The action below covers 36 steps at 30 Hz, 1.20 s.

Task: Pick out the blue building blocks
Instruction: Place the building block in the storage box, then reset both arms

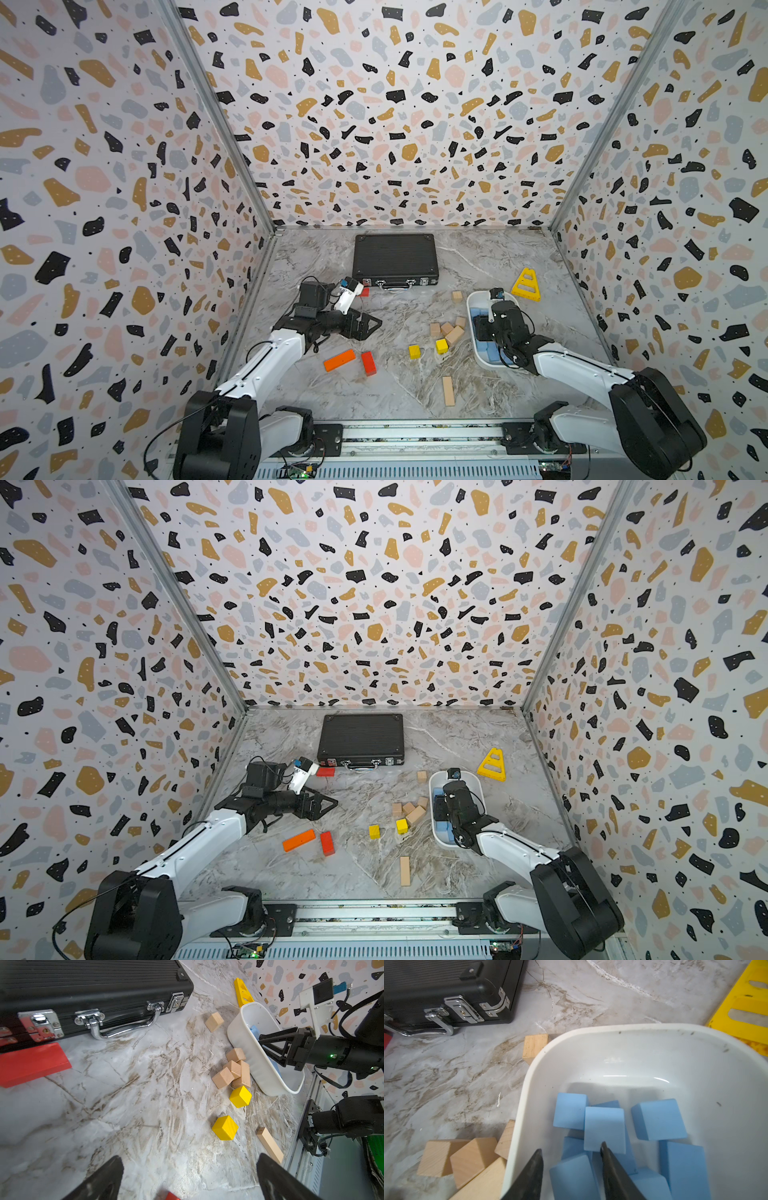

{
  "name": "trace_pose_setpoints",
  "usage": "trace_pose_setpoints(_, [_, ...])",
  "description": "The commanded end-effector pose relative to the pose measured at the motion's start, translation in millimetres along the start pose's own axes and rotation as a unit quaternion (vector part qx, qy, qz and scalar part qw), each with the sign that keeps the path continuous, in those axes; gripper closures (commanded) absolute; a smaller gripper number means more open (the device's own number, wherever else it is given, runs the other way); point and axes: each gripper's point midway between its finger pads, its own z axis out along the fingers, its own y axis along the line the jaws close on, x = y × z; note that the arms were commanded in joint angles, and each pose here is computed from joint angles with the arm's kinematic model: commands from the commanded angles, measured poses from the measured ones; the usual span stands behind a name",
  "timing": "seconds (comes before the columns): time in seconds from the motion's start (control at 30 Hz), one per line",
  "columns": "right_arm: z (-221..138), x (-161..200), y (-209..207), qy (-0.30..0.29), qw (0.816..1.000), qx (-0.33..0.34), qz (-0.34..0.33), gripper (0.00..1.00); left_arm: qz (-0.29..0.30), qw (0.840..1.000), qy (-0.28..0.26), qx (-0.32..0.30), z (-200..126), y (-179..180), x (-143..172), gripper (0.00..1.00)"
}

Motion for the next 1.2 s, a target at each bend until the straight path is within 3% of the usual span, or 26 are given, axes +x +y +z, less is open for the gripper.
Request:
trace_pose_setpoints(0.0, [-13.2, -22.1, 0.7, -0.029, 1.0, 0.003, -0.007, 0.5, 0.028, 0.999, -0.01, -0.02, -5.2, 2.0, -9.5, 0.0])
trace_pose_setpoints(0.23, [-48.3, -73.4, -20.2, -0.107, 0.992, 0.057, -0.04, 0.4, 0.021, 0.989, -0.036, -0.144, -31.8, 52.0, -33.7, 0.0])
trace_pose_setpoints(0.27, [-50.7, -77.7, -26.2, -0.112, 0.99, 0.068, -0.043, 0.31, 0.024, 0.985, -0.041, -0.163, -37.3, 60.5, -38.0, 0.0])
trace_pose_setpoints(0.3, [-53.1, -82.6, -35.1, -0.12, 0.988, 0.085, -0.042, 0.01, 0.025, 0.981, -0.045, -0.186, -44.1, 71.6, -41.8, 0.0])
trace_pose_setpoints(0.43, [-57.9, -96.4, -71.2, -0.149, 0.977, 0.148, -0.038, 0.0, 0.002, 0.965, -0.075, -0.253, -65.7, 117.0, -48.2, 0.0])
trace_pose_setpoints(0.57, [-50.1, -93.2, -115.1, -0.142, 0.972, 0.185, -0.017, 0.0, -0.04, 0.945, -0.126, -0.299, -82.5, 155.8, -42.4, 0.0])
trace_pose_setpoints(0.77, [-25.8, -70.1, -163.4, -0.126, 0.968, 0.219, -0.004, 0.0, -0.015, 0.916, -0.182, -0.358, -85.2, 184.5, -21.2, 0.0])
trace_pose_setpoints(0.83, [-17.9, -61.8, -176.6, -0.127, 0.963, 0.237, 0.002, 0.0, -0.011, 0.902, -0.208, -0.379, -94.9, 188.6, -27.4, 0.0])
trace_pose_setpoints(1.03, [0.2, -74.6, -168.3, -0.137, 0.973, 0.187, 0.0, 0.0, -0.003, 0.876, -0.24, -0.418, -111.7, 188.0, -22.6, 0.0])
trace_pose_setpoints(1.17, [6.6, -73.2, -148.2, -0.188, 0.973, 0.128, -0.025, 0.0, 0.003, 0.866, -0.261, -0.427, -119.2, 182.7, -20.4, 0.0])
